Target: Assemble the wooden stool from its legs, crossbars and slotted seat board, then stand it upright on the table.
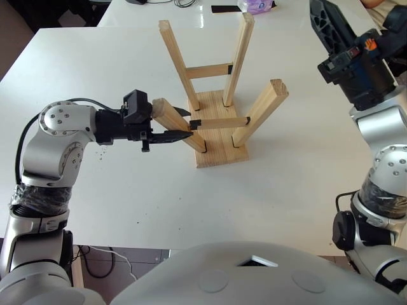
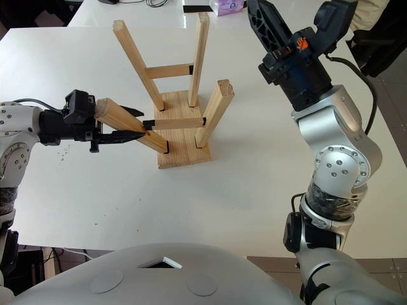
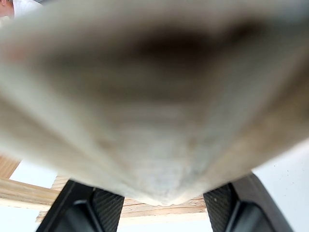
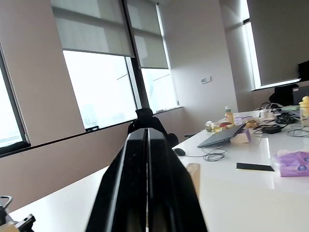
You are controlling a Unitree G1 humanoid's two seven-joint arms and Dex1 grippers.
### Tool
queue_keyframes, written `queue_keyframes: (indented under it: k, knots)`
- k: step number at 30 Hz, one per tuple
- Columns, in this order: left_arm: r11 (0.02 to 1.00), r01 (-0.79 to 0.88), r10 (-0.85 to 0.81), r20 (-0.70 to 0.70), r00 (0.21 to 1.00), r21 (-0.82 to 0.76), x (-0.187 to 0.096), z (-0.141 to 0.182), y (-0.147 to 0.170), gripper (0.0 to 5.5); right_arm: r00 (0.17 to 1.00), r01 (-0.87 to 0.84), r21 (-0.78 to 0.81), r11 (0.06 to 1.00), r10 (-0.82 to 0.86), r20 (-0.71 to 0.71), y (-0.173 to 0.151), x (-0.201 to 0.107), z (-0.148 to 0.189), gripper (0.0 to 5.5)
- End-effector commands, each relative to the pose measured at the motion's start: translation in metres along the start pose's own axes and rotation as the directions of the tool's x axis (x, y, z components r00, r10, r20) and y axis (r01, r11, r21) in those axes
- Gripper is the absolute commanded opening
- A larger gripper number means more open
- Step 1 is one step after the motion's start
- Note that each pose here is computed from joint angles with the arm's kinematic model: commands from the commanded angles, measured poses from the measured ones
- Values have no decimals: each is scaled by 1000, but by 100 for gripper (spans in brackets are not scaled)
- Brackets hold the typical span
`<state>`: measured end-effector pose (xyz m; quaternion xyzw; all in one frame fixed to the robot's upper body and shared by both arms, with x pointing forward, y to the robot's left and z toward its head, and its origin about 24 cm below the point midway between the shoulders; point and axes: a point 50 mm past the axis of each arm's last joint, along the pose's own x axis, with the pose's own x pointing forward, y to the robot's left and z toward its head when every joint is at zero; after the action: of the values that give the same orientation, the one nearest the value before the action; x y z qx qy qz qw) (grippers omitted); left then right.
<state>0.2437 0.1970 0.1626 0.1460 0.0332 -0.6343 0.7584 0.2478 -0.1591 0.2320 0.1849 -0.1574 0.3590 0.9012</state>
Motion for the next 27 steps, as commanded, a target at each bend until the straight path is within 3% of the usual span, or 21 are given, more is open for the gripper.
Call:
queue_keyframes:
  k: [1,7,13,20,27]
  knots:
    - [999,-18,17,-22,1000,-29,2,-6,2,204,991,-127,11,992,127,30,24,12,10,0]
    - [998,-24,20,-54,998,-66,12,-17,-2,204,962,-274,57,960,273,14,49,12,3,0]
    - [996,23,-29,-62,998,-85,15,-18,-7,204,982,-191,-1,982,190,-16,29,13,6,0]
    - [995,-36,26,-99,995,-95,19,-22,3,204,951,-248,81,965,258,-172,60,22,-46,0]
    - [996,-30,21,-113,993,-79,21,-19,2,204,945,-173,-33,984,156,-287,62,22,-73,0]
